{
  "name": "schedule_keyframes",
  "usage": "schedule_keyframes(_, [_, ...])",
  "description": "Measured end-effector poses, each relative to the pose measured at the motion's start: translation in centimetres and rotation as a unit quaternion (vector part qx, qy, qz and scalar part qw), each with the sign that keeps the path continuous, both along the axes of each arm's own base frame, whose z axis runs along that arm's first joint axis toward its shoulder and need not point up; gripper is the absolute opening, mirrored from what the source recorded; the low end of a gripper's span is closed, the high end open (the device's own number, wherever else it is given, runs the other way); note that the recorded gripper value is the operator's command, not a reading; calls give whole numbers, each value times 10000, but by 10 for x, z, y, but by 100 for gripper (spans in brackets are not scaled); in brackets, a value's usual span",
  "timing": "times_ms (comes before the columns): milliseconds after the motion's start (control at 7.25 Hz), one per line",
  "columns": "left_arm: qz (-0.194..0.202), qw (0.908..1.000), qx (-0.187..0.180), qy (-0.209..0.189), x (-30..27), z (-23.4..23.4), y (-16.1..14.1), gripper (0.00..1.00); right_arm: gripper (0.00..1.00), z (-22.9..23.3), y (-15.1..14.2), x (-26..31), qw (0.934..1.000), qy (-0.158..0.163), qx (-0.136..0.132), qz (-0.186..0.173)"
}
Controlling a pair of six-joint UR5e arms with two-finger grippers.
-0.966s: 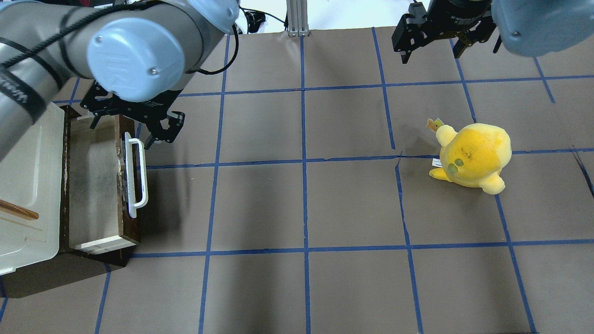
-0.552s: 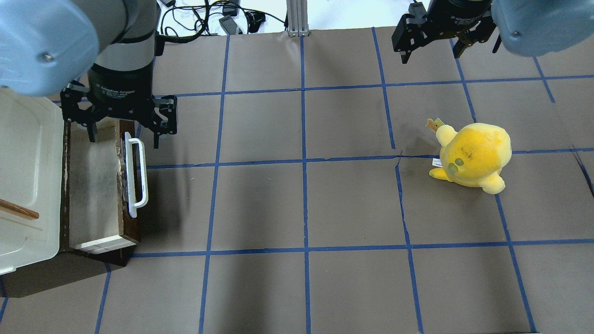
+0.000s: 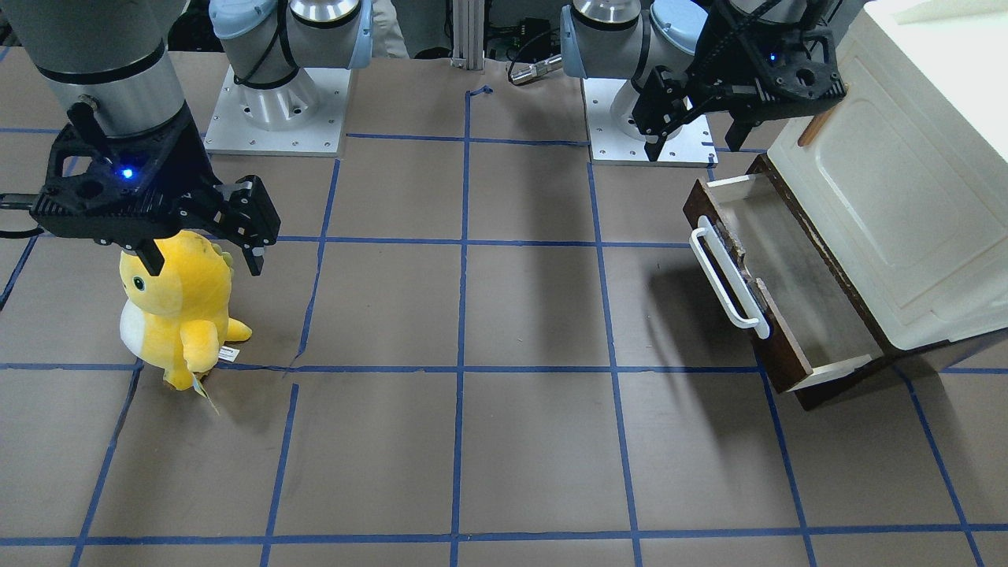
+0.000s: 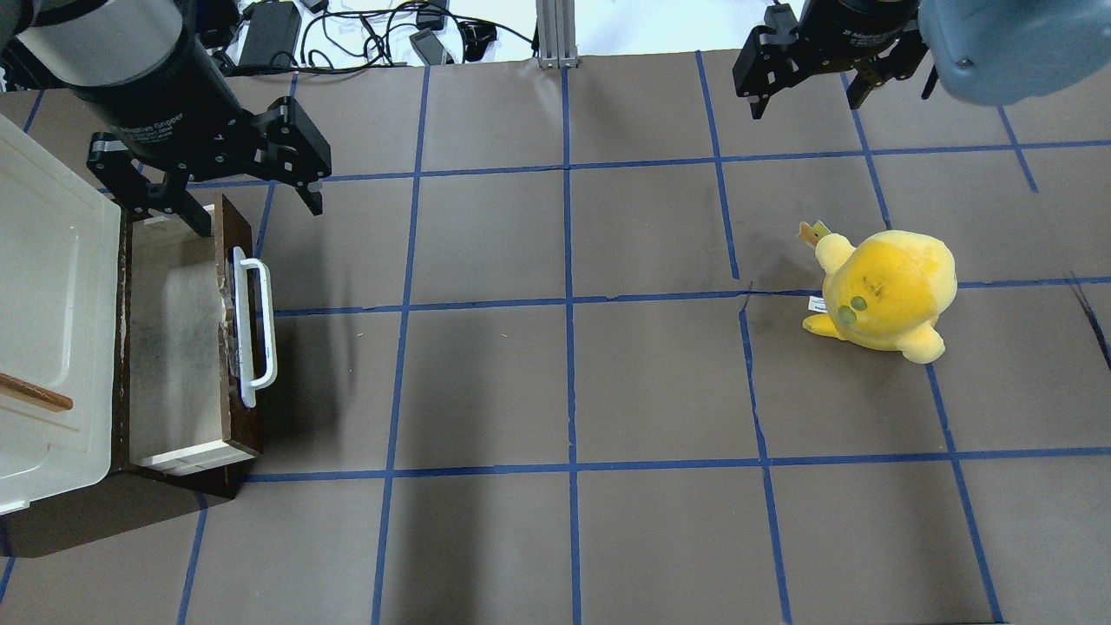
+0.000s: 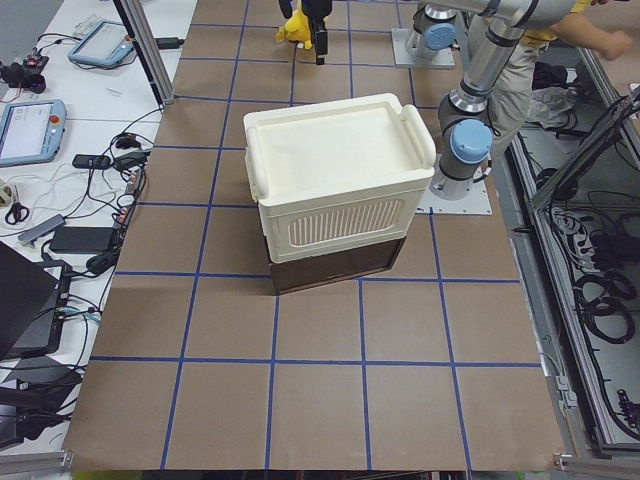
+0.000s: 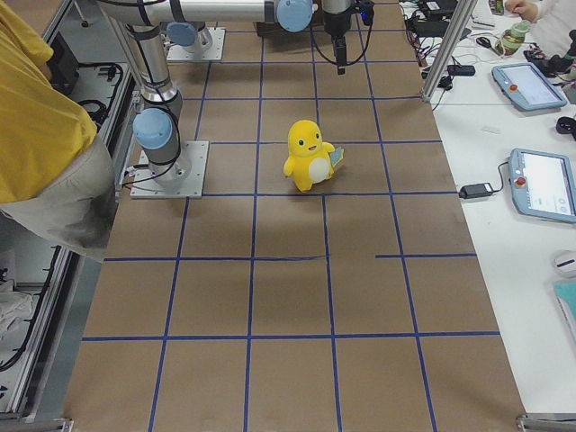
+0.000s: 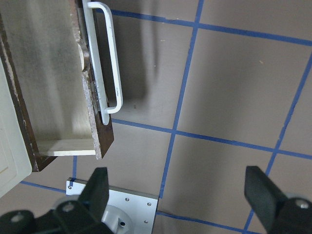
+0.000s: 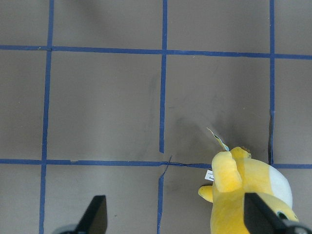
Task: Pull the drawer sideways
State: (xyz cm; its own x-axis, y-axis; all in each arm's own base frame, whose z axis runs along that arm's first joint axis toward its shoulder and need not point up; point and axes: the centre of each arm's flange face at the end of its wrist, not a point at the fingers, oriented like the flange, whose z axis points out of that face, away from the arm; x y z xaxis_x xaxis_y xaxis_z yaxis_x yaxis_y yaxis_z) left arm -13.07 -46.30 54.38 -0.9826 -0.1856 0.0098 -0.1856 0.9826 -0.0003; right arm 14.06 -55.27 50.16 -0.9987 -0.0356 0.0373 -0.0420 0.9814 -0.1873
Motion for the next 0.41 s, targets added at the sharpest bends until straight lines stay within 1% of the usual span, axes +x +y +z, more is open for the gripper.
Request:
schedule_keyframes(138, [-9, 9999, -128, 112, 6, 1, -5, 100, 100, 0, 0, 0, 10000, -2, 0, 0])
schedule_keyframes(414, [-62, 9994, -248, 239, 12, 4, -8, 100, 100, 0, 0, 0, 10000, -4, 0, 1])
